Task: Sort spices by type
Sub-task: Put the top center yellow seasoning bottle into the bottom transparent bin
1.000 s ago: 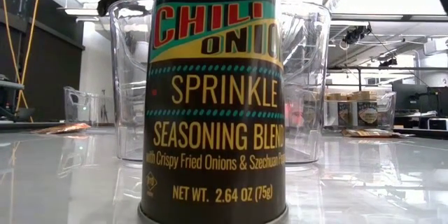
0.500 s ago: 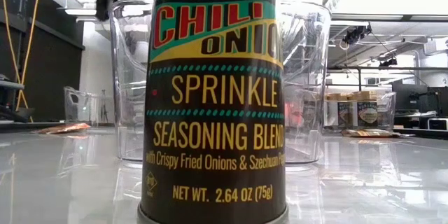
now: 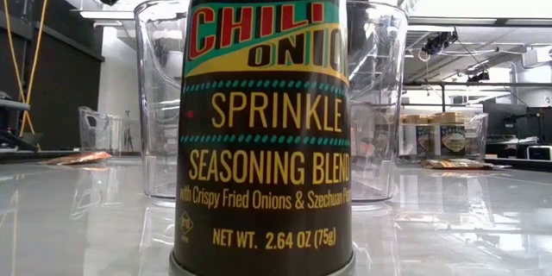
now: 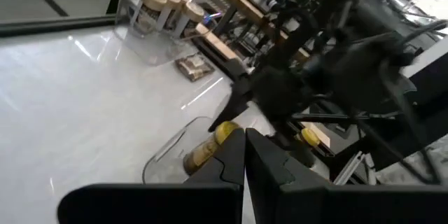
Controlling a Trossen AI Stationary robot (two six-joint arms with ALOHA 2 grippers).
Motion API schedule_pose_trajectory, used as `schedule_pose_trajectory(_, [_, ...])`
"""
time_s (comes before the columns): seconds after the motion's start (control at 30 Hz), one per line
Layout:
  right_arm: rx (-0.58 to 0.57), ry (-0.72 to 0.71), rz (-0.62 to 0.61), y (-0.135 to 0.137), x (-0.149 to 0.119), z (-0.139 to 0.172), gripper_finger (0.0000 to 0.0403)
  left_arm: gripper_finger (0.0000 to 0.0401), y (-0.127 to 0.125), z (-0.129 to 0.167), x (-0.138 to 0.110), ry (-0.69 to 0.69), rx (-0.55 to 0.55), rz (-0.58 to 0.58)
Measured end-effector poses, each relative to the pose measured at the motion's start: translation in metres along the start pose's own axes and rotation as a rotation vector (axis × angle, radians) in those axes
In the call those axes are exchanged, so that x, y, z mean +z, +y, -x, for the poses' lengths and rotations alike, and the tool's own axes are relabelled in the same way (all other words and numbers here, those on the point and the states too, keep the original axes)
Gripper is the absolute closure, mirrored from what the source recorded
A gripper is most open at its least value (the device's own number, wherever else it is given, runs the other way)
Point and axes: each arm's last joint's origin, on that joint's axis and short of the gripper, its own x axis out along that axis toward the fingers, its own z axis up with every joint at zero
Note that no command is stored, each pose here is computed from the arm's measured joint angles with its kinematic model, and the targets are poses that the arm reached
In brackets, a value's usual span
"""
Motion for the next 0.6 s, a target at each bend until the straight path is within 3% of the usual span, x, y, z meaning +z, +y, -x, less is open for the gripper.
schedule_pose_trajectory(0.6, [0.004,0.012,-0.070,-0.017,0.004,-0.011,0.0176,0.0401,0.003,0.009,0.006,-0.010,-0.014,-0.085])
